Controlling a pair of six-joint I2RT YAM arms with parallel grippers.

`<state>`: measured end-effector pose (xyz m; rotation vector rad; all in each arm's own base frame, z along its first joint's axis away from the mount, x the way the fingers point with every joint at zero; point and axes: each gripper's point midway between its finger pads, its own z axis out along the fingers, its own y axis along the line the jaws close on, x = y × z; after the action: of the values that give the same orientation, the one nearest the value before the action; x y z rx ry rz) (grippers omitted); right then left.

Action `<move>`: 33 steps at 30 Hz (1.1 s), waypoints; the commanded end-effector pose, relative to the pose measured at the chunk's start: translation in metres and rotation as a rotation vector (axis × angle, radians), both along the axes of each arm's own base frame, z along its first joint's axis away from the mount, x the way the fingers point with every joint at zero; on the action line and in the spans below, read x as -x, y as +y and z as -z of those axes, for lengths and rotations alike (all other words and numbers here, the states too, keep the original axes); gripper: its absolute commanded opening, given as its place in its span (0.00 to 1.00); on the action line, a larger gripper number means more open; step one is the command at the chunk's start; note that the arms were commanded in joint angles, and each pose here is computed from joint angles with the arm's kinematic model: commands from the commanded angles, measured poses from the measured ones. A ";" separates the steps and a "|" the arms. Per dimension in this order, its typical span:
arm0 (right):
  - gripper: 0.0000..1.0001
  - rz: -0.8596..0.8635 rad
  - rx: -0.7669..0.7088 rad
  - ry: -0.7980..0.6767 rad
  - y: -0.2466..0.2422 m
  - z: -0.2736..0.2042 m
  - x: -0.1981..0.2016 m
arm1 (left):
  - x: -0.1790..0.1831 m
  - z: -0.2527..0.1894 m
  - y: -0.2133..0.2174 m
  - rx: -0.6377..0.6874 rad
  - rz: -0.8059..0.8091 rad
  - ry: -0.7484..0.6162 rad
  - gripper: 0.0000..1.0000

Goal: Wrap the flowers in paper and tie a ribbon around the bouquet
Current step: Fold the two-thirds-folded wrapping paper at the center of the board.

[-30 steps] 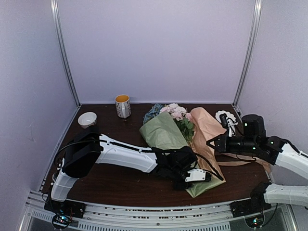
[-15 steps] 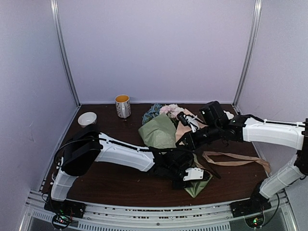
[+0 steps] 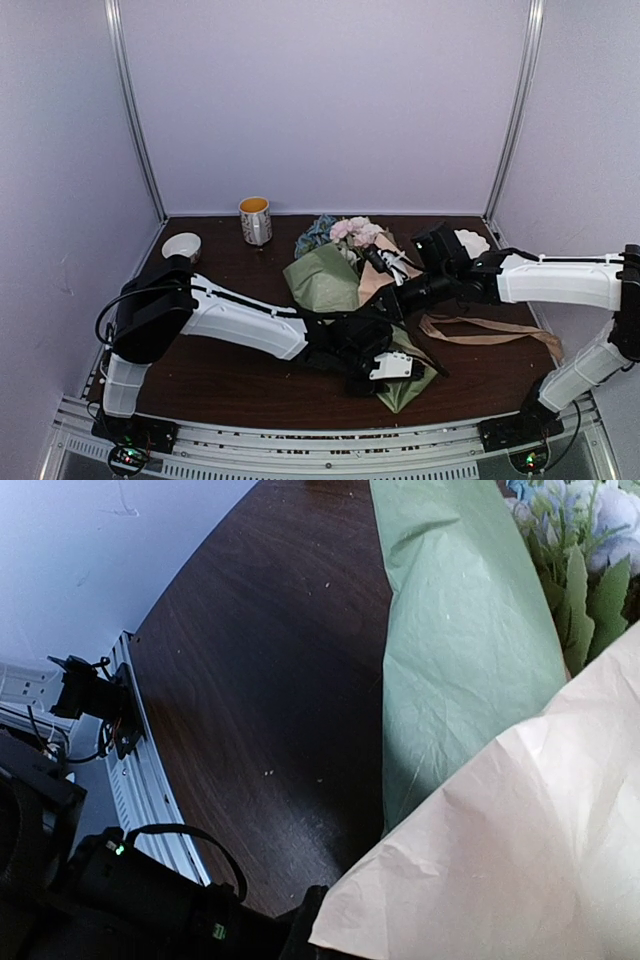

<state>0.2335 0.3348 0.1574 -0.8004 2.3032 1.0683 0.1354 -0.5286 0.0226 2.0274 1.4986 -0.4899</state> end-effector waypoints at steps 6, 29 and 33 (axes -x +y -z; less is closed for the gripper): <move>0.00 0.035 0.076 0.052 -0.030 0.033 0.023 | 0.003 0.027 0.023 -0.112 -0.002 -0.025 0.39; 0.00 0.105 0.176 0.129 -0.032 0.110 0.010 | -0.013 -0.114 0.030 0.161 -0.049 -0.043 0.55; 0.00 0.118 0.189 0.166 -0.033 0.123 0.012 | -0.021 -0.139 0.059 0.248 -0.097 0.070 0.60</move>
<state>0.2191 0.3058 0.0507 -0.7110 2.5490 0.9323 0.1462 -0.4876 0.1295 1.8831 1.4544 -0.5167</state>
